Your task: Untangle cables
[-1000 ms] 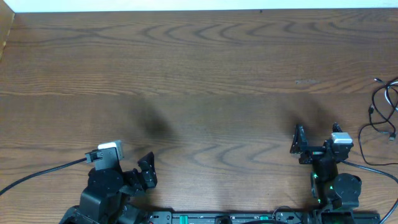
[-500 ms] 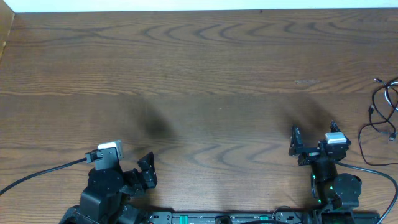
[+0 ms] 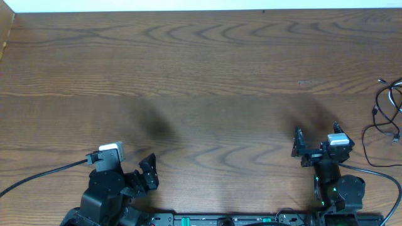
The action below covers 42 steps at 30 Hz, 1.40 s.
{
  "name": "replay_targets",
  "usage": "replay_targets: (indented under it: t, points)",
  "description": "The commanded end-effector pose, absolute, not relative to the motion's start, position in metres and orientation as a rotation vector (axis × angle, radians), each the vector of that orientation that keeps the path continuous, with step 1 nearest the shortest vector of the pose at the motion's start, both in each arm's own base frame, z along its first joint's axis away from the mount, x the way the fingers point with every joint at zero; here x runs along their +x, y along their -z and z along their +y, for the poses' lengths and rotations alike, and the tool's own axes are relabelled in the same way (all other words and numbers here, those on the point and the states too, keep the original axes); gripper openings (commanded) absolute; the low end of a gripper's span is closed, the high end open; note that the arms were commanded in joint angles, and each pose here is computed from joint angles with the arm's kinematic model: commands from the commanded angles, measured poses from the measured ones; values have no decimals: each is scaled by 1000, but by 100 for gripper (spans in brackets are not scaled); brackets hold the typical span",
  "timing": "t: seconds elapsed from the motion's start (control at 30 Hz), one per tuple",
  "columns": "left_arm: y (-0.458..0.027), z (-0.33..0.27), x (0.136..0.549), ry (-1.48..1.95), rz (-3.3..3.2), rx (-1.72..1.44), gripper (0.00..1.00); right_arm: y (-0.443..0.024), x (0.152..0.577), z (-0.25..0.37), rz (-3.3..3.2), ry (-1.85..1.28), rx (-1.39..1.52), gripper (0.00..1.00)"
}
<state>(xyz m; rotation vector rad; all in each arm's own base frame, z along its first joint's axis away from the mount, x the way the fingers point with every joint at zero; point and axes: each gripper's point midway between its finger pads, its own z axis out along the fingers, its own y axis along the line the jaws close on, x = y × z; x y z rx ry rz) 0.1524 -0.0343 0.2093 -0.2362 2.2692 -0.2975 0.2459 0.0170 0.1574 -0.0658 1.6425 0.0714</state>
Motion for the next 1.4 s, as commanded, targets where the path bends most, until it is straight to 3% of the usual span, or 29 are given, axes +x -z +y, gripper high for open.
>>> replay_targets:
  t: [0.0, 1.1, 1.37]
  points:
    - [-208, -33, 153, 288, 2268, -243, 96, -158, 246, 18, 1639, -66, -83, 99]
    - [-207, -32, 152, 283, 2272, -244, 96, -158, 246, 18, 1639, -66, -83, 99]
    - [-207, -11, 163, 206, 2216, -390, 96, -158, 246, 18, 1639, -66, -83, 99]
